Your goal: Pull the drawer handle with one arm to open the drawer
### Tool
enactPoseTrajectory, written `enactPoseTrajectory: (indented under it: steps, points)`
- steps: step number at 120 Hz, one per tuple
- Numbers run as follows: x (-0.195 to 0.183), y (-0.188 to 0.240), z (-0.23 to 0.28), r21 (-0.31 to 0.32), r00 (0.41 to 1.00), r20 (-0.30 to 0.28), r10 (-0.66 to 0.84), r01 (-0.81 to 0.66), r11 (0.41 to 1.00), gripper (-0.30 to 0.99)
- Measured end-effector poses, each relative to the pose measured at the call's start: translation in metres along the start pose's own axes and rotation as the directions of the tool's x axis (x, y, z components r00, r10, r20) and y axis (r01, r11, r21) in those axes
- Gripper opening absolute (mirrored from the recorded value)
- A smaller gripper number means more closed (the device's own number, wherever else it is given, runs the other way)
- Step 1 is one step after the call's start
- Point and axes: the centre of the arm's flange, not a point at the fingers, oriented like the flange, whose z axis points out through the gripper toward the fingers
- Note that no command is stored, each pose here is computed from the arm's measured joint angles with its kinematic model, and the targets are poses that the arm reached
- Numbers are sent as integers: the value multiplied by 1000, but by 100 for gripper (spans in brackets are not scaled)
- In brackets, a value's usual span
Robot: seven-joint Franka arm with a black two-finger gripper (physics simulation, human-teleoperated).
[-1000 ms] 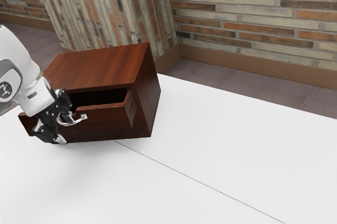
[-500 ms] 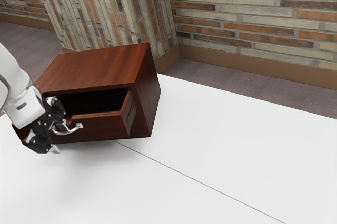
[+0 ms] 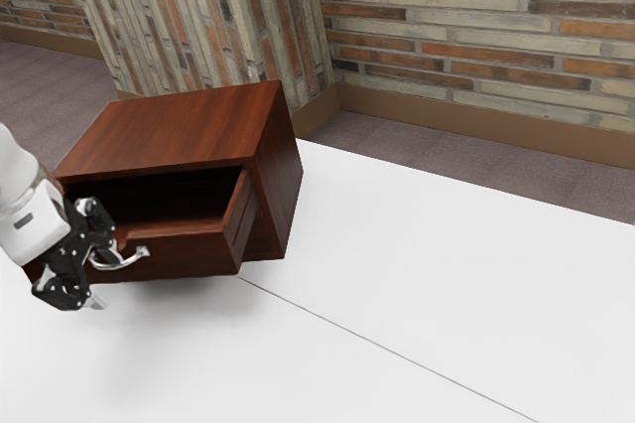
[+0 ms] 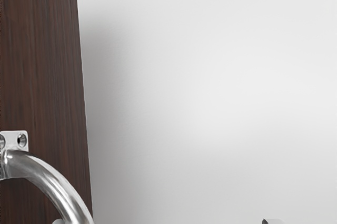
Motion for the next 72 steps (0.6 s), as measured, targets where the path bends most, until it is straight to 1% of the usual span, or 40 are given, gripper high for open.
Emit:
enactPoseTrajectory:
  steps: [9, 13, 14, 38, 48, 52, 58, 65, 69, 72]
  points:
    - [3, 0, -4, 8, 1000, -3, 2, -2, 1000, 43]
    - [4, 0, -6, 12, 1000, -4, 3, -3, 1000, 40]
    - [4, 1, -7, 13, 1000, -4, 3, -3, 1000, 37]
    - [27, -2, -39, 75, 999, 11, 42, -42, 996, 42]
    - [44, -10, -69, 123, 998, 16, 66, -67, 990, 46]
    - [55, -19, -81, 136, 997, 12, 77, -78, 988, 50]
    - [82, -43, -100, 138, 994, 1, 107, -106, 985, 54]
    - [116, -70, -125, 130, 990, -30, 137, -132, 983, 57]
    - [137, -85, -136, 113, 987, -53, 149, -142, 983, 59]
    - [151, -99, -137, 82, 987, -71, 146, -140, 987, 60]
